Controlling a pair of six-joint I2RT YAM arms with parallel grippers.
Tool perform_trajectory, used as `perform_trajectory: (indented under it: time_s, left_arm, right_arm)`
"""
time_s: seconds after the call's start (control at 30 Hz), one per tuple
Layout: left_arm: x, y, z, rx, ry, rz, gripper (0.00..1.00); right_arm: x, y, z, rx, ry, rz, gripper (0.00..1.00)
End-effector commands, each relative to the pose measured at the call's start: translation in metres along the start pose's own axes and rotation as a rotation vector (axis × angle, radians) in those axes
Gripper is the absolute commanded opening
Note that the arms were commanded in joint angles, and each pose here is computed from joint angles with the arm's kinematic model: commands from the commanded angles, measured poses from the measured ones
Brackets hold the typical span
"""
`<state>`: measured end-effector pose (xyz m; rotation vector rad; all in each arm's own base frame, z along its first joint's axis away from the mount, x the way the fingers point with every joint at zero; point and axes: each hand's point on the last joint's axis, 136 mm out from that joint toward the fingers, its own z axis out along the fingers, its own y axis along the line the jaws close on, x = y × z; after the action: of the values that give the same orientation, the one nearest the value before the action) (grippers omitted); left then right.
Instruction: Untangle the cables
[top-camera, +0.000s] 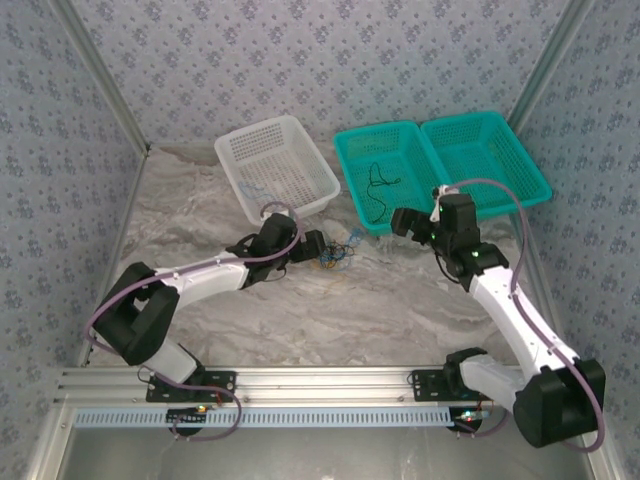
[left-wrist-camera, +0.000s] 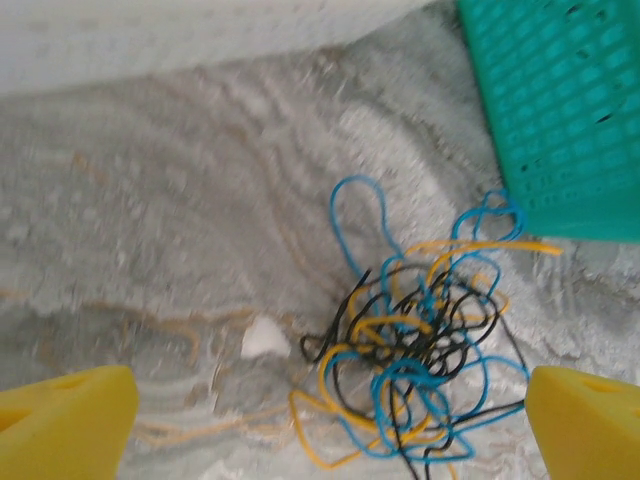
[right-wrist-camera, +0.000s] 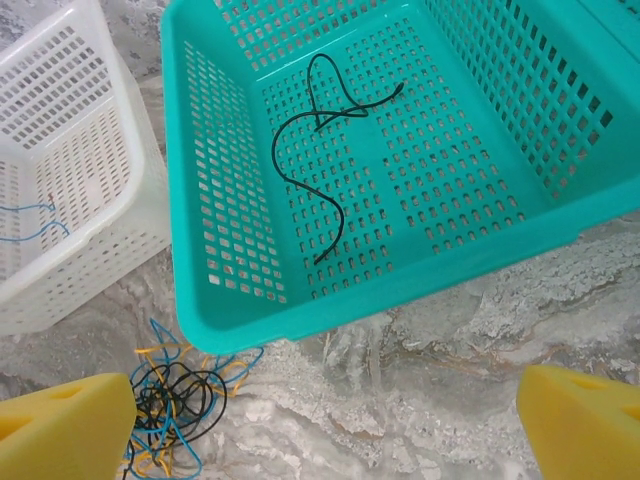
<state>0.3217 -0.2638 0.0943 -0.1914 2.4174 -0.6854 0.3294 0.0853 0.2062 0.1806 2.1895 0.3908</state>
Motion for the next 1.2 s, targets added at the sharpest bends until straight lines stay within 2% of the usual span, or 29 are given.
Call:
perform_trajectory:
  time_s: [0.0, 0.13, 0.3, 0.53, 0.67, 1.03, 1.1, 1.17]
  left_arm:
    - [0.022, 0.005, -0.003, -0.031, 0.125, -0.109, 0.99]
    - [0.038, 0.015, -0.012, -0.079, 0.196, -0.11, 0.99]
    - [0.053, 0.01, -0.02, -0.058, 0.296, -0.083, 0.98]
    - [0.059, -0.004, -0.003, -0.012, 0.349, -0.119, 0.82]
    - [0.051, -0.008, 0.005, -0.001, 0.313, -0.166, 0.72]
    - [0.046, 0.017, 0.009, -0.108, 0.219, -0.304, 0.46]
    - [0.042, 0.014, 0.008, -0.076, 0.192, -0.318, 0.45]
    - [0.036, 0.005, 0.006, 0.002, 0.157, -0.314, 0.52]
  right_arm:
    - [-0.006, -0.001, -0.01, -0.004, -0.074, -0.017, 1.0]
    - [-0.007, -0.007, -0.017, 0.01, -0.13, -0.006, 1.0]
    - [-0.004, -0.004, -0.017, -0.015, -0.12, 0.007, 1.0]
    - [-0.015, 0.026, -0.02, -0.177, -0.143, 0.088, 1.0]
    - [-0.02, 0.032, -0.022, -0.21, -0.156, 0.091, 1.0]
    - [-0.016, 0.029, -0.023, -0.193, -0.144, 0.069, 1.0]
    - [-0.016, 0.029, -0.023, -0.189, -0.144, 0.067, 1.0]
    - [-0.015, 0.029, -0.023, -0.189, -0.144, 0.065, 1.0]
